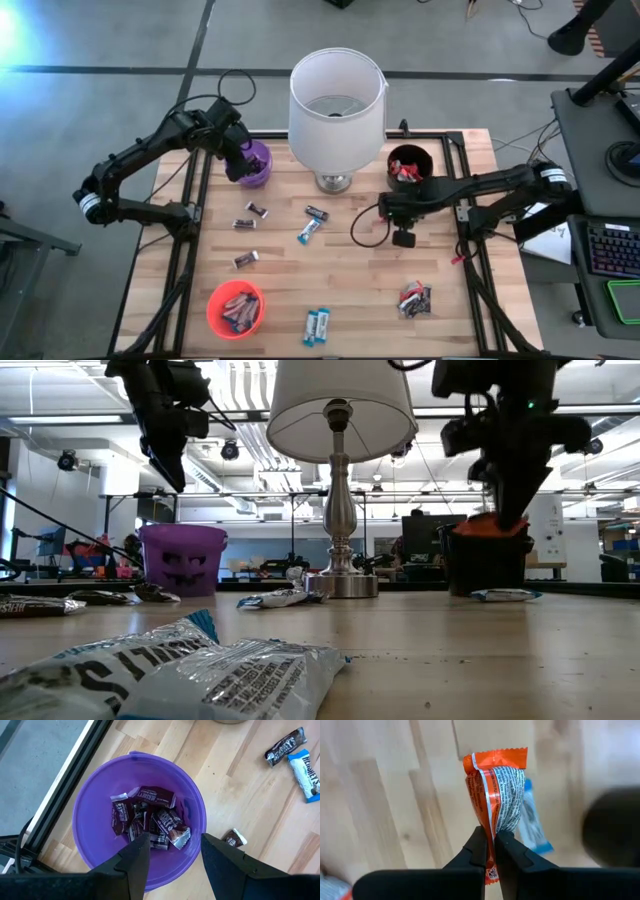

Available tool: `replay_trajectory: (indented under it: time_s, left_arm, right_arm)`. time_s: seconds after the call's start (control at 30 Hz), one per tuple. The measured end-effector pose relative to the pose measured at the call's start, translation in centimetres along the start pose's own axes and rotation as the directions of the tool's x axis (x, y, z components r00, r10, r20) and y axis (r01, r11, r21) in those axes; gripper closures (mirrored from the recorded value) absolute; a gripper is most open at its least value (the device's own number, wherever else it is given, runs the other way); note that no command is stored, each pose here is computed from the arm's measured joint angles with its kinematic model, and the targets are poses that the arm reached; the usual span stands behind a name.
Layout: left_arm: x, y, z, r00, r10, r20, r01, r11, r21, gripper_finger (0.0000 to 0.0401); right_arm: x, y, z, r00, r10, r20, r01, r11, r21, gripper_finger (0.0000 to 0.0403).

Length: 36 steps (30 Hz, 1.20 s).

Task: Organize candy in baskets
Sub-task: Put the orange chocolate bar into the black bucket

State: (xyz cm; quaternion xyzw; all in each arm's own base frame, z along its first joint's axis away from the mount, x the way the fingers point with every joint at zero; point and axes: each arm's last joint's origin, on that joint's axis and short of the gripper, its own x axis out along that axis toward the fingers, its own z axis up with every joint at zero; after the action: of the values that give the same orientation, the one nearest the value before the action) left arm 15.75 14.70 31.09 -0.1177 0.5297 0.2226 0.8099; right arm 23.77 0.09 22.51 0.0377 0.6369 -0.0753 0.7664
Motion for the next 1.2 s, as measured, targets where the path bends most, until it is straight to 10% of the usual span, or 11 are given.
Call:
replay_trajectory:
  time_s: [0.63, 1.2]
  left_arm:
    - [0.0, 0.0, 0.0, 1.0, 0.0, -0.001, 0.0, 1.0, 0.005, 0.0243]
    - [0.0, 0.1, -0.3, 0.999, 0.038, -0.038, -0.038, 0.999, 0.003, 0.0243]
  right_arm:
    - [-4.4, -7.3, -3.7, 0.977, -0.214, -0.025, 0.212, 0.938, 0.274, 0.039]
    - [-2.4, -14.2, -3.7, 0.969, -0.23, -0.093, 0.247, 0.87, 0.427, 0.039]
